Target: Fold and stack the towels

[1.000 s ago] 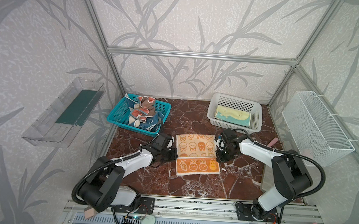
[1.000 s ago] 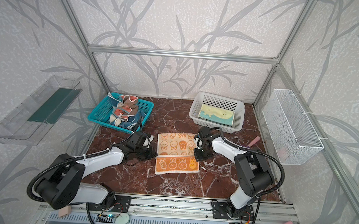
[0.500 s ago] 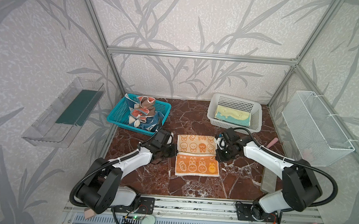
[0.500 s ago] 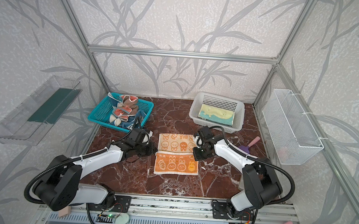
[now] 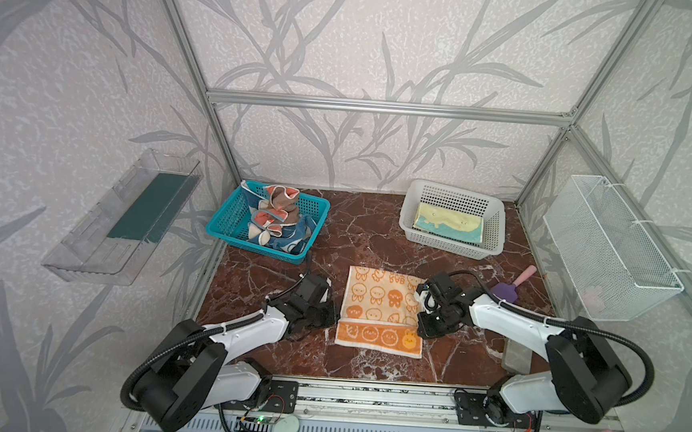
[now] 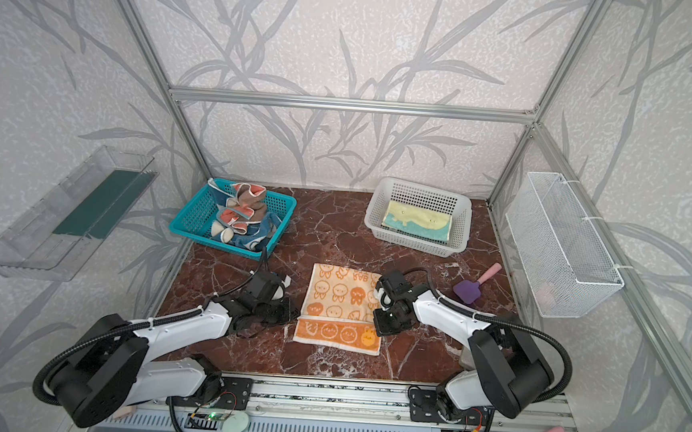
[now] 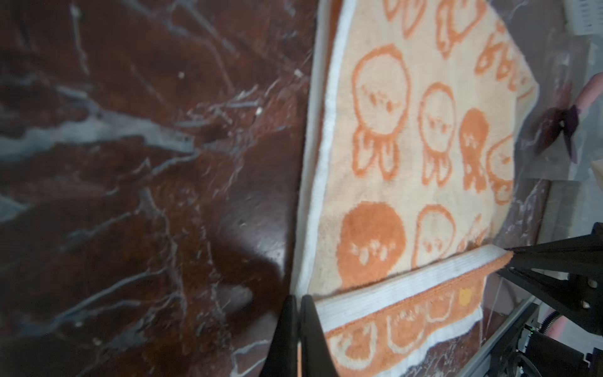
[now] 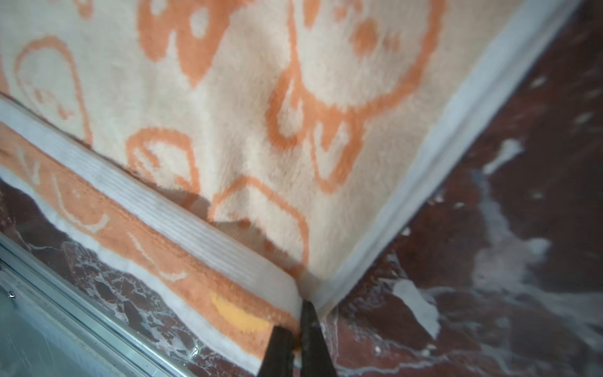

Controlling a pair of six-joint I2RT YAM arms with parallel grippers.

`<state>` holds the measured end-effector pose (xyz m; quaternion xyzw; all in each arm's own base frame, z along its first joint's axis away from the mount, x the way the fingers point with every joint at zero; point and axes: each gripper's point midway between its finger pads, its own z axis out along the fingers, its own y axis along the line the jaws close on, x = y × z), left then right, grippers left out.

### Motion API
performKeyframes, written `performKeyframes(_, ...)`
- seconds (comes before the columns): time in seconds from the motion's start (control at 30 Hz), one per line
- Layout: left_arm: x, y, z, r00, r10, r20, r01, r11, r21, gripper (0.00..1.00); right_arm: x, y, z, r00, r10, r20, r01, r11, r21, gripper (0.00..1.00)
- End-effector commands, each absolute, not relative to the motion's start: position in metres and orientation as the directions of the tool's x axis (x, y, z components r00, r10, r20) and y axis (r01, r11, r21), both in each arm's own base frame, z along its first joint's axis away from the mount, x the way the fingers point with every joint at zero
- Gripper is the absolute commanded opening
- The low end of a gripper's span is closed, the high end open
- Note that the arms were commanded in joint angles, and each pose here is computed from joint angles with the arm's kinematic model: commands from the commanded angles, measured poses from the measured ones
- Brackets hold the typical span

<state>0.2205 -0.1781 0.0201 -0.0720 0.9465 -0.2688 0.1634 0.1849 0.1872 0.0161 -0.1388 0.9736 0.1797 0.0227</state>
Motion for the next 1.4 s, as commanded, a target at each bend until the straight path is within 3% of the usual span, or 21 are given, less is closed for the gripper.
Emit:
performKeyframes(0.0,0.241,-0.176,0.024,-0.902,-0.278,-0.331,-0.066,0.845,-0.531,0.00,0.206,0.194,0.020,-0.955,-0.246,-0.163,-0.288,0.898,0.331,0.00)
performKeyframes(0.3,0.271,-0.180,0.019,-0.908,-0.261,-0.328,-0.065,0.860,-0.506,0.00,0.265,0.192,0.022,-0.920,-0.340,-0.194,-0.376,0.905,0.200,0.00)
performKeyframes(0.53,0.306,-0.180,0.073,-0.887,-0.231,-0.399,0.008,0.857,-0.515,0.00,0.279,0.191,0.060,-0.891,-0.393,-0.229,-0.432,0.888,0.158,0.00)
performKeyframes(0.67,0.305,-0.178,0.107,-0.867,-0.220,-0.446,0.050,0.854,-0.517,0.00,0.270,0.185,0.094,-0.885,-0.382,-0.266,-0.431,0.889,0.157,0.00)
performKeyframes(0.8,0.285,-0.170,0.109,-0.860,-0.242,-0.448,0.040,0.845,-0.534,0.00,0.246,0.179,0.104,-0.903,-0.326,-0.281,-0.389,0.897,0.209,0.00)
performKeyframes(0.97,0.250,-0.164,0.067,-0.886,-0.282,-0.369,-0.030,0.827,-0.561,0.00,0.205,0.192,0.058,-0.943,-0.256,-0.210,-0.315,0.891,0.326,0.00)
performKeyframes(1.13,0.232,-0.163,0.028,-0.901,-0.306,-0.308,-0.086,0.822,-0.564,0.00,0.188,0.197,0.008,-0.961,-0.257,-0.106,-0.277,0.909,0.312,0.00)
performKeyframes(1.37,0.230,-0.164,0.018,-0.918,-0.276,-0.285,-0.085,0.839,-0.538,0.00,0.195,0.190,0.009,-0.950,-0.295,-0.103,-0.311,0.920,0.239,0.00)
